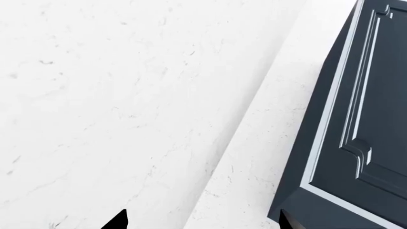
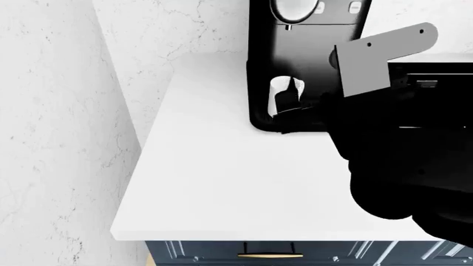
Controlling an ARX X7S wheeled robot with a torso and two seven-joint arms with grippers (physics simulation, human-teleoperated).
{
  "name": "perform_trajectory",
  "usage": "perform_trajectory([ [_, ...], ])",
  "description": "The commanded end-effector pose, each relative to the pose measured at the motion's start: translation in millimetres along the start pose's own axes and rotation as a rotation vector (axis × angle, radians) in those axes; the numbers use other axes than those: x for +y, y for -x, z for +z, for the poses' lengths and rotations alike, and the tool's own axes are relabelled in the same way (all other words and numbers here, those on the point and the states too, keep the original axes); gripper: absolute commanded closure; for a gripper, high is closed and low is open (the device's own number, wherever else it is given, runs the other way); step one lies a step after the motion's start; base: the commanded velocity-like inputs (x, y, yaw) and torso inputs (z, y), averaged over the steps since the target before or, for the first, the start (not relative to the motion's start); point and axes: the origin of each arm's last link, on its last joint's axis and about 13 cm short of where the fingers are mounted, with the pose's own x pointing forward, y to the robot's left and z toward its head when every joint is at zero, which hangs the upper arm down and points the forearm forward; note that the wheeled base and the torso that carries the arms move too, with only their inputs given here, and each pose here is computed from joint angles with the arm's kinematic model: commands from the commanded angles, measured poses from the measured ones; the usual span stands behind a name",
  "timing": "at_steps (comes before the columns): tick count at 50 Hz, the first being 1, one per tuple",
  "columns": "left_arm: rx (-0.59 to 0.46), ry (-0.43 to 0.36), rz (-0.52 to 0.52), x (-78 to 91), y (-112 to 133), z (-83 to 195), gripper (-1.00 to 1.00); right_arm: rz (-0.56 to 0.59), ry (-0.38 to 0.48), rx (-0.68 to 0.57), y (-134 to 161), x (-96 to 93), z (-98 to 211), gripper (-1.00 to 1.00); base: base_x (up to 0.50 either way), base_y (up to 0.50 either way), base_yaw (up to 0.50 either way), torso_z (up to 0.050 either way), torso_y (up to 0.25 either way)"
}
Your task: Pick the mug from under the coffee machine dispenser and place it on the counter.
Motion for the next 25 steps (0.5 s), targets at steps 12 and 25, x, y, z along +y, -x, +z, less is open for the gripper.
perform_trajectory([
  [12, 0.000, -0.003, 0.008, 1.5, 0.0, -0.4, -1.00, 0.058, -0.095, 0.023, -19.2, 22.1, -26.3, -1.00, 0.00, 0.00, 0.00, 0.000, 0.000],
  [25, 0.002, -0.005, 0.011, 1.8, 0.2, -1.5, -1.00, 0.056, -0.114, 0.026, -28.2, 30.6, -33.7, -1.00, 0.00, 0.00, 0.00, 0.000, 0.000],
])
